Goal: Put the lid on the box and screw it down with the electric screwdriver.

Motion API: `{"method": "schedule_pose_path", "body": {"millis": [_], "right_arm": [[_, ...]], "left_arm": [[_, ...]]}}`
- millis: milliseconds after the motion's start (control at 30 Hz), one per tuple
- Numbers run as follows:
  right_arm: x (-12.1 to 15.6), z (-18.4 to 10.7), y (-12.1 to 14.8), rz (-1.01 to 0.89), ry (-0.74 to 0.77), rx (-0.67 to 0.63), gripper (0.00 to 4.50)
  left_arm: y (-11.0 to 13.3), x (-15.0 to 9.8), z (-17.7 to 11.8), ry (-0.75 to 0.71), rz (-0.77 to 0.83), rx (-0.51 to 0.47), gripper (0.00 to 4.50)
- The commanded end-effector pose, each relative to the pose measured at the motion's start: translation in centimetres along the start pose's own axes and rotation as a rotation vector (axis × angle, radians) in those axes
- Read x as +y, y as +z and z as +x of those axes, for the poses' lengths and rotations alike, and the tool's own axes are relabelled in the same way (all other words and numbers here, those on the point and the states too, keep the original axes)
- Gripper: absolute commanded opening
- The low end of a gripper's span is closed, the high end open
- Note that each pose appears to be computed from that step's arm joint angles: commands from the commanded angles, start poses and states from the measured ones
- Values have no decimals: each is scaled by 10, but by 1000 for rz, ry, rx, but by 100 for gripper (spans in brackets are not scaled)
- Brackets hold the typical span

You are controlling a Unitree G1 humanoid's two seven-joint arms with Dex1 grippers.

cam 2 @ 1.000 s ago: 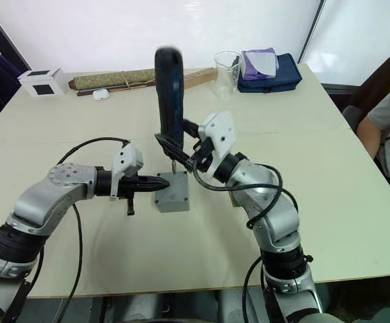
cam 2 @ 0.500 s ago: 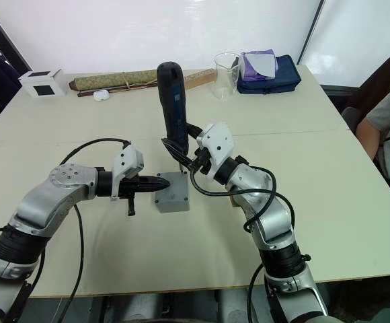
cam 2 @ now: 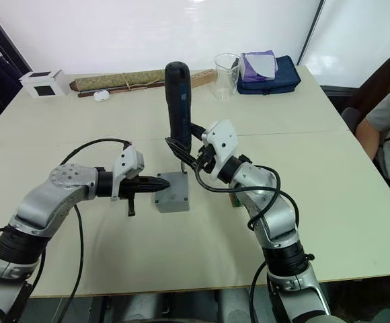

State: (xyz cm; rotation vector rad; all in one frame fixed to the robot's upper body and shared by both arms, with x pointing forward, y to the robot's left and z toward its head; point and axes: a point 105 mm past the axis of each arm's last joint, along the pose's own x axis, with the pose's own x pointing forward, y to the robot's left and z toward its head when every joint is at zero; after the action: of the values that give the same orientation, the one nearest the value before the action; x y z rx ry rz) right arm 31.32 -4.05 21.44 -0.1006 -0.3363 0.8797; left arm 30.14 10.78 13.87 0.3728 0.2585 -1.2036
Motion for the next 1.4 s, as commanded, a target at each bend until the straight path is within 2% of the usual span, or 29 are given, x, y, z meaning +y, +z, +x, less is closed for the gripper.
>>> {"method": "schedule_pose_path", "body": {"millis": [33,367,533,667,933,1400], "right_arm": [[-3,-2,12,-40,-2,-29,216],[-4,-5,9,-48,17,-6,216],[3,-7,-8,-37,43,56,216],[3,-8,-31,-21,17,152,216],[17,-13,-56,26,24,213,216],[13,-10,-74,17,-7,300,216]], "left_arm": [[-18,-2,3,-8,-35,64,0],[-20,-5,4,-14,-29,74,0],[-20,-5,5,-18,-32,76,0],[-25,-7,6,-19,-38,86,0],[-25,-12,6,-24,-41,86,0],[-24,-13,9,-30,-39,88,0]]}}
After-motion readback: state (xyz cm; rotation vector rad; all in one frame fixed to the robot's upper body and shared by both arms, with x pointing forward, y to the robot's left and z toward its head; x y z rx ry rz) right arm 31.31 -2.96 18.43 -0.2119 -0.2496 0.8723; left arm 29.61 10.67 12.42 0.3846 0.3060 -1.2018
